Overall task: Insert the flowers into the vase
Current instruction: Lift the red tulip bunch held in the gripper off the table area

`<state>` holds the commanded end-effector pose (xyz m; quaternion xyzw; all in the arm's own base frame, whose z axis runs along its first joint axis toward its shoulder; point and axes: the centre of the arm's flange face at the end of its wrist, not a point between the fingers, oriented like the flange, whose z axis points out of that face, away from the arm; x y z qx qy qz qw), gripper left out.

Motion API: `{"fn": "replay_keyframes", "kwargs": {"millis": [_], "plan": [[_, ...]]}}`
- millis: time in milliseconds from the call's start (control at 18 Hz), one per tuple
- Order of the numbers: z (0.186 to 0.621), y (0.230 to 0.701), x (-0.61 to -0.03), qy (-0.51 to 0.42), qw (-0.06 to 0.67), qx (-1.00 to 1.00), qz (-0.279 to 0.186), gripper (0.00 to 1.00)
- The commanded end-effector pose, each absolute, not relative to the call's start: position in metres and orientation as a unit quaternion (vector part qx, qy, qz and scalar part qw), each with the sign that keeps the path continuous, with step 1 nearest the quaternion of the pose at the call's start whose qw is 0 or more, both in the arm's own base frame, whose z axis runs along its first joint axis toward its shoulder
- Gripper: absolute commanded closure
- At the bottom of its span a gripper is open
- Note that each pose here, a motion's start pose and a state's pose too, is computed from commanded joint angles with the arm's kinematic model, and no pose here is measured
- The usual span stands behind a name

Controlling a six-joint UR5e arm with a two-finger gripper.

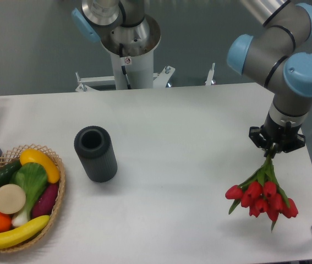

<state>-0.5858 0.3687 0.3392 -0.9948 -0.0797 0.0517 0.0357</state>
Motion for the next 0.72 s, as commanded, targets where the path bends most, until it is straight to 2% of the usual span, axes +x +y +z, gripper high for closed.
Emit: {"fn": "replay_keyframes", "kwargs": {"millis": [500, 722], "plan": [[0.342, 0.387, -0.575, -0.079, 0.053, -0.994, 0.049, 1.00], [0.363, 0.406, -0.559, -0.086, 0.115, -0.989, 0.043, 1.00]]}}
